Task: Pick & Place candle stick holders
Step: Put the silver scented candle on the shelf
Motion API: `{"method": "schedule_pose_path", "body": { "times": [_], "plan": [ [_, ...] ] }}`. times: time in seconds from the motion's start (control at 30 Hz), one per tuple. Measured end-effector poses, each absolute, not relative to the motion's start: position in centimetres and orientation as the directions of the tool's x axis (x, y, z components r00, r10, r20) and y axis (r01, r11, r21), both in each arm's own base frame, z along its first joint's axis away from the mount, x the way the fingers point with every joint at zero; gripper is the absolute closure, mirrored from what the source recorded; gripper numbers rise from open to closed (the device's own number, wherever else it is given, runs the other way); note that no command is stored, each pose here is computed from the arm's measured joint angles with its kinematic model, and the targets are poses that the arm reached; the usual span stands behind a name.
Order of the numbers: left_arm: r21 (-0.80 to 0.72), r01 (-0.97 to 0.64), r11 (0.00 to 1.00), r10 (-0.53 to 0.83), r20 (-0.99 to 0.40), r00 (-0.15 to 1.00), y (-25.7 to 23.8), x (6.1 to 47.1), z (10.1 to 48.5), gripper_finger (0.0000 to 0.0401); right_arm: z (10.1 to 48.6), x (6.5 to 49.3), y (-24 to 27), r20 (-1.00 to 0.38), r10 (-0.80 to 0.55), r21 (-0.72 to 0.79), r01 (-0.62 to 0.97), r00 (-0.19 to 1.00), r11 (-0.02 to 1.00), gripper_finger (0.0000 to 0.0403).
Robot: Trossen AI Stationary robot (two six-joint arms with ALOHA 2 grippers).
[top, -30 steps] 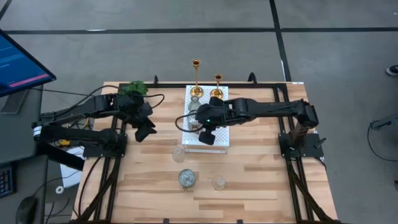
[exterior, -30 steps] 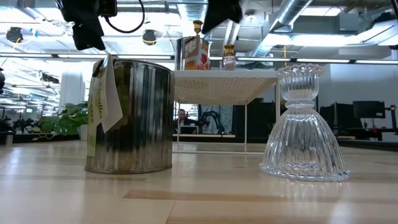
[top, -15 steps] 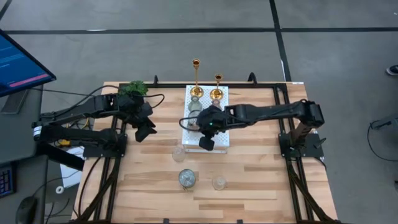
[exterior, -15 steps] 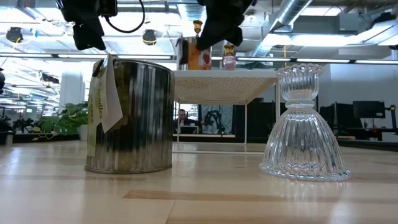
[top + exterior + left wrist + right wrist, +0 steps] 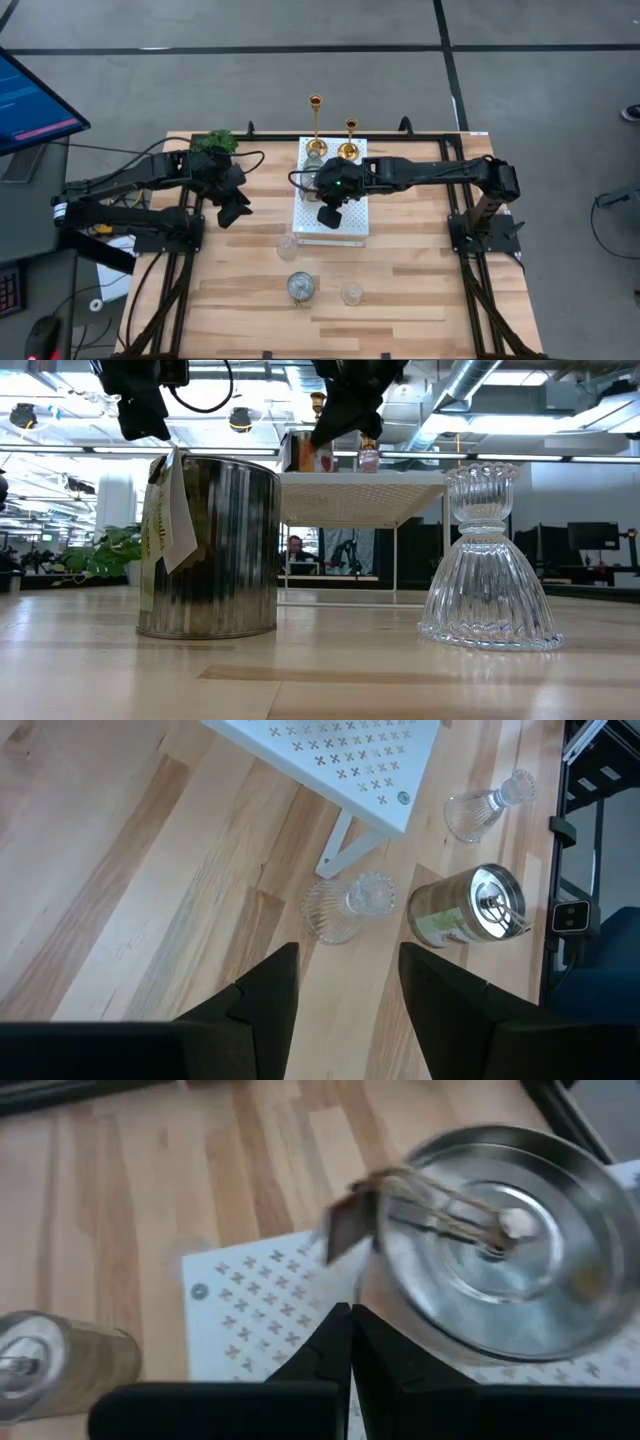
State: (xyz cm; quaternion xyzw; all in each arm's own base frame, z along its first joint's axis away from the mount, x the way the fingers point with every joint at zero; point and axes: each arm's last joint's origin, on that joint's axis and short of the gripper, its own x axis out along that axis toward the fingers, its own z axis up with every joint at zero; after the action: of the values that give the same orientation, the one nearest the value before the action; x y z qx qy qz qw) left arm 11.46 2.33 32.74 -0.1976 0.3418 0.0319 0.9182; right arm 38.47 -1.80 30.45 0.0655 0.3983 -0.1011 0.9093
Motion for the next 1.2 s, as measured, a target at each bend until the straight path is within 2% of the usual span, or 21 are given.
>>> {"method": "schedule_pose_path", "body": {
  "times": [0.23,0.47,0.6,0.8,1.0,1.1,1.2],
  "plan": [
    [-0.341,-0.193,0.920,-0.077,-0.640,0.765,2.3,11.5,32.7,0.0229,30.7,37.9,-1.4,-0.757,-0.087,0.069,0.212,0.647,0.975,0.0403],
    [-0.341,-0.193,0.920,-0.076,-0.639,0.765,2.3,11.5,32.8,0.0229,34.4,33.5,0.3,-0.779,-0.017,0.173,0.241,0.627,0.955,0.0403],
    [-0.349,-0.188,0.918,-0.086,-0.638,0.765,2.3,11.5,32.7,0.0229,34.6,30.3,2.3,-0.884,0.015,0.180,0.312,0.467,0.933,0.0403],
    [-0.411,-0.139,0.901,-0.174,-0.635,0.752,2.0,11.3,32.6,0.0229,33.7,27.3,6.2,-0.973,-0.023,0.057,0.337,0.230,0.940,0.0403],
    [-0.630,-0.193,0.752,-0.349,-0.629,0.695,1.2,10.9,32.4,0.0229,34.0,25.6,7.9,-0.982,-0.073,0.005,0.405,0.176,0.914,0.0393],
    [-0.685,-0.282,0.672,-0.377,-0.644,0.665,0.4,11.3,32.2,0.0229,34.4,24.8,8.0,-0.974,-0.128,-0.042,0.403,0.189,0.914,0.0364],
    [-0.689,-0.400,0.604,-0.336,-0.676,0.656,-0.6,12.1,32.1,0.0229,35.2,23.7,8.0,-0.951,-0.201,-0.094,0.402,0.234,0.911,0.0327]
  ]
}}
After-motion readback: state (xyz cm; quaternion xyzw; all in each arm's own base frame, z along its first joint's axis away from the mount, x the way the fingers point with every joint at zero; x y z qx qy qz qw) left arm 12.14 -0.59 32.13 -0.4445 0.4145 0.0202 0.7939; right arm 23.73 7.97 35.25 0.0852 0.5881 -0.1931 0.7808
